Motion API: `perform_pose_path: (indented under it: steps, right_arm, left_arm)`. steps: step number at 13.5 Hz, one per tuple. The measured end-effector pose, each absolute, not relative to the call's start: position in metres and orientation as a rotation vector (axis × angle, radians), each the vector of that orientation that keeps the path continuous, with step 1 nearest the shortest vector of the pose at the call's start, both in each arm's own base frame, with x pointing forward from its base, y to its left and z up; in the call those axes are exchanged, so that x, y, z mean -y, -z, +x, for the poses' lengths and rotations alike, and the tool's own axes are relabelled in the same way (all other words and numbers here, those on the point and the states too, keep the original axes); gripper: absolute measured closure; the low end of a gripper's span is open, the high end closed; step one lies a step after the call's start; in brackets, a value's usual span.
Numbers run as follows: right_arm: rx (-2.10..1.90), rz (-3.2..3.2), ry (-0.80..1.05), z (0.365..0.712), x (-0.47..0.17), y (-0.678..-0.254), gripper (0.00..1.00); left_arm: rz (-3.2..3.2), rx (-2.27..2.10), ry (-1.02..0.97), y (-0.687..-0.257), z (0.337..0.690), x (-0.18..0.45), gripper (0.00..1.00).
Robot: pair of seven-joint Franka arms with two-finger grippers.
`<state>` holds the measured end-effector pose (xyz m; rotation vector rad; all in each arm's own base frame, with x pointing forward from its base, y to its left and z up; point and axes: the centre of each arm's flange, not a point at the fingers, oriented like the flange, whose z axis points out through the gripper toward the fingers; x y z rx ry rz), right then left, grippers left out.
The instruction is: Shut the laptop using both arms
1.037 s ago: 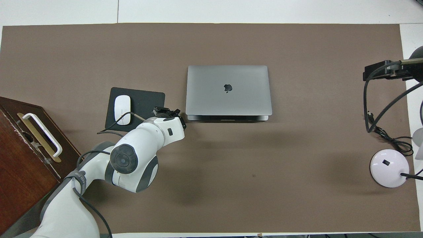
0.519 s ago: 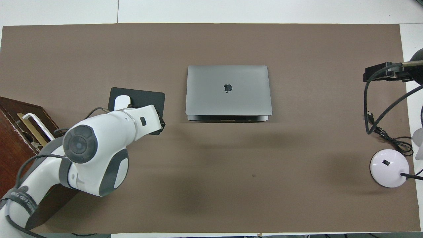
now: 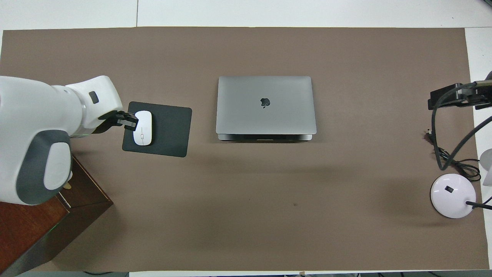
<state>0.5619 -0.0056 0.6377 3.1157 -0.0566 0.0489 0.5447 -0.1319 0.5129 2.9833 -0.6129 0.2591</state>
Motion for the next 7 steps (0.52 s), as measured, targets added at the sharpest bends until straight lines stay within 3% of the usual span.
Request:
perform_pose_path:
  steps: [2, 7]
  right_arm:
    - [0.057, 3.116, -0.036, 0.560, 0.008, -0.652, 0.00]
    - [0.053, 3.116, -0.007, 0.568, 0.015, -0.643, 0.00]
  left_arm:
    - [3.004, 0.537, -0.198, -0.524, 0.548, 0.101, 0.81]
    - [3.033, 0.369, -0.123, -0.555, 0.545, 0.034, 0.19]
